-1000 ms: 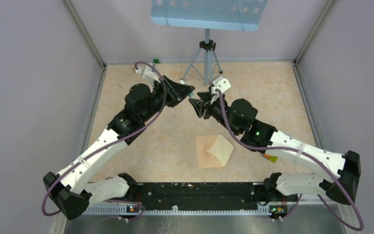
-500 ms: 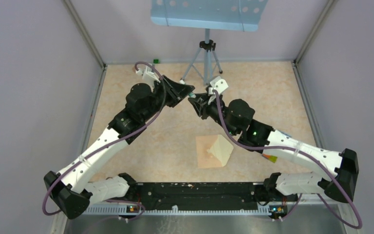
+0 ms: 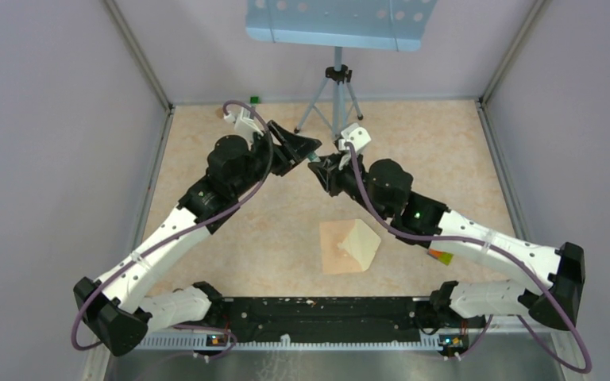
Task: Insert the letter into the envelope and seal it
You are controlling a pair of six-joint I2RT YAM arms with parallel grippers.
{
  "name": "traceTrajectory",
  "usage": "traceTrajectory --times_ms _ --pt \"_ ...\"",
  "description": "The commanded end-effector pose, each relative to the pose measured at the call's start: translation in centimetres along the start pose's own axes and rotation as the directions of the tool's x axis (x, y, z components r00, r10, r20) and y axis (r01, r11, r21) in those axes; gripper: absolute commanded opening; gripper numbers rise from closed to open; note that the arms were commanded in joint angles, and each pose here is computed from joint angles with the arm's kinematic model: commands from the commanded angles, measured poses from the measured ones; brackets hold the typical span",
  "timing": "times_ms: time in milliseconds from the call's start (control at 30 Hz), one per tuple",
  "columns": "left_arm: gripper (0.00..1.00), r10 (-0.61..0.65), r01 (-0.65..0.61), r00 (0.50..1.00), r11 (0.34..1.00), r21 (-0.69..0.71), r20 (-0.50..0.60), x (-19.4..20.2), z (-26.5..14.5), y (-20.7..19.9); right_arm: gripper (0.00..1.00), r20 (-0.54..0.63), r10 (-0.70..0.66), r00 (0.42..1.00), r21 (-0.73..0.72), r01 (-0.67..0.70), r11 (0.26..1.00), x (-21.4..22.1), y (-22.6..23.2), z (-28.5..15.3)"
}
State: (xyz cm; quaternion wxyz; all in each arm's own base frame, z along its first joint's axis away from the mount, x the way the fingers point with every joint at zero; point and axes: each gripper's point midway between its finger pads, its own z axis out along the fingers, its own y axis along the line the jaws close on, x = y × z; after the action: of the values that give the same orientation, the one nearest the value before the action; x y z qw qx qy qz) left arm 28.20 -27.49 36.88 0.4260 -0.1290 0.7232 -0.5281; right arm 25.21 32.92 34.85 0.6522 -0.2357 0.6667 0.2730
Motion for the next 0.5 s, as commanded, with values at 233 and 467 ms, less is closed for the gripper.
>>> traceTrajectory --times_ms 233,467 --pt "0.96 0.343 -0.348 0.936 0.935 0.066 0.078 -2.2 -2.1 -1.0 0.00 -0.195 0.163 0.967 0.055 -0.156 0.986 1.7 -2.0 -4.8" --pt "0.99 0.761 -0.766 0.641 0.629 0.133 0.099 -2.5 -3.1 -2.1 0.00 -0.378 0.232 0.896 0.066 -0.224 0.972 4.7 -3.0 -8.8"
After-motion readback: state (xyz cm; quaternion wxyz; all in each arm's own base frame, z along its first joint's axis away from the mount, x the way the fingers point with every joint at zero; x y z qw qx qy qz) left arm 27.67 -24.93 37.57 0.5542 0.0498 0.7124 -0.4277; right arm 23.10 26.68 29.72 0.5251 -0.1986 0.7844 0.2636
